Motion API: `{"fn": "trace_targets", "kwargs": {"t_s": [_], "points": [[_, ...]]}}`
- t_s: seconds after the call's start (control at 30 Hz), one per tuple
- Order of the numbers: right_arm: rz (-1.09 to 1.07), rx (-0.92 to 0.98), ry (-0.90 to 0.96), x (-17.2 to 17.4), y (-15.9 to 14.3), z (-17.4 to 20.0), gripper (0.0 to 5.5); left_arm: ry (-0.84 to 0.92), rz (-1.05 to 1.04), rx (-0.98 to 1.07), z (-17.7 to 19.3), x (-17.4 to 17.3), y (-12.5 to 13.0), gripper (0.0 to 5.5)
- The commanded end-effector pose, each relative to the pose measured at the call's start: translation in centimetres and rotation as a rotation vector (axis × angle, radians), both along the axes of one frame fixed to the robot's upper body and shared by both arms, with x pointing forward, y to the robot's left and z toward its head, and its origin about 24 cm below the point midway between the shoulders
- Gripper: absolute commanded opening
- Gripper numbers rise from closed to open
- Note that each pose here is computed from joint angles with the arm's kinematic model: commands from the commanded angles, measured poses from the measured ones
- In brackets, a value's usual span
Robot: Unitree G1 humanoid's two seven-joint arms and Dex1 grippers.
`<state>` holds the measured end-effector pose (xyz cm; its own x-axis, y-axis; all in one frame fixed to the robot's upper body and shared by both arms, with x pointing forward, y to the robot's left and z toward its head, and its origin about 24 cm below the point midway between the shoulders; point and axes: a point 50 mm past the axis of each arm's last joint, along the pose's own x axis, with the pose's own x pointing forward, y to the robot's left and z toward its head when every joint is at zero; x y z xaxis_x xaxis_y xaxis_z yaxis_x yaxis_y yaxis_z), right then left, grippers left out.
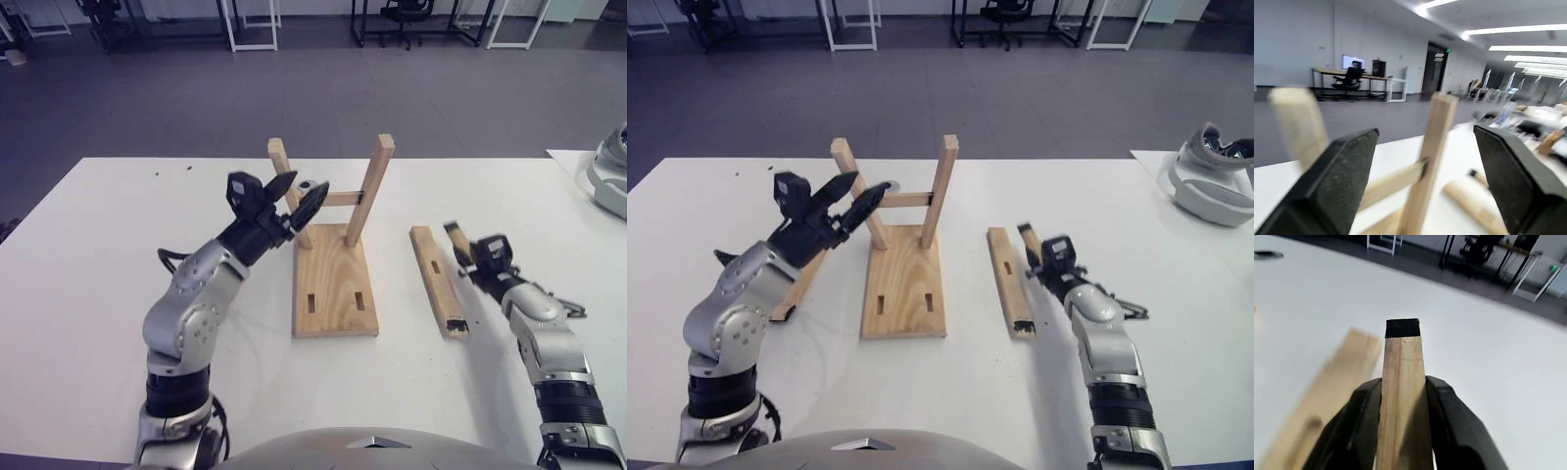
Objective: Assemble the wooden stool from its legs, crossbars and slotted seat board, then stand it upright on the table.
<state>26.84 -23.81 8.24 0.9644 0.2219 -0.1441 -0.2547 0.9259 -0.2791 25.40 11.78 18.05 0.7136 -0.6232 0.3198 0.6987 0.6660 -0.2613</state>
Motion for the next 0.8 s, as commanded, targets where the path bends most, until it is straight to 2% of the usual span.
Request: {"fn": "trace_targets", "kwargs": {"t_s": [0.03,0.13,0.2,0.3,0.37,0.6,0.63,0.8], "points": [[0.457,-0.049,-0.510,-0.3,9.5,10.3,1.31,-0.006,-0.119,-0.249,4.1,1.4,-0.8,3.60],[0.652,-0.036,-0.697,-1.3,14.5,13.7,1.31,0.036,-0.196,-0.359,5.4,2.0,-1.3,3.60],[0.702,-0.022,-0.754,-1.5,15.8,14.8,1.31,0.054,-0.252,-0.383,5.6,1.9,-1.7,3.23],[0.691,-0.010,-0.767,-1.2,15.9,15.1,1.31,0.082,-0.276,-0.381,5.3,1.5,-1.8,2.75],[0.694,-0.013,-0.760,-1.1,16.0,14.8,1.31,0.086,-0.272,-0.386,5.3,1.4,-1.7,2.20],[0.680,-0.026,-0.732,-1.2,15.8,14.1,1.31,0.087,-0.261,-0.394,5.4,1.4,-1.6,1.12],[0.680,-0.027,-0.731,-1.2,15.8,14.1,1.31,0.089,-0.258,-0.395,5.3,1.3,-1.6,0.81],[0.687,-0.037,-0.728,-1.3,15.8,13.9,1.31,0.080,-0.248,-0.407,5.4,1.2,-1.4,0.54]]}}
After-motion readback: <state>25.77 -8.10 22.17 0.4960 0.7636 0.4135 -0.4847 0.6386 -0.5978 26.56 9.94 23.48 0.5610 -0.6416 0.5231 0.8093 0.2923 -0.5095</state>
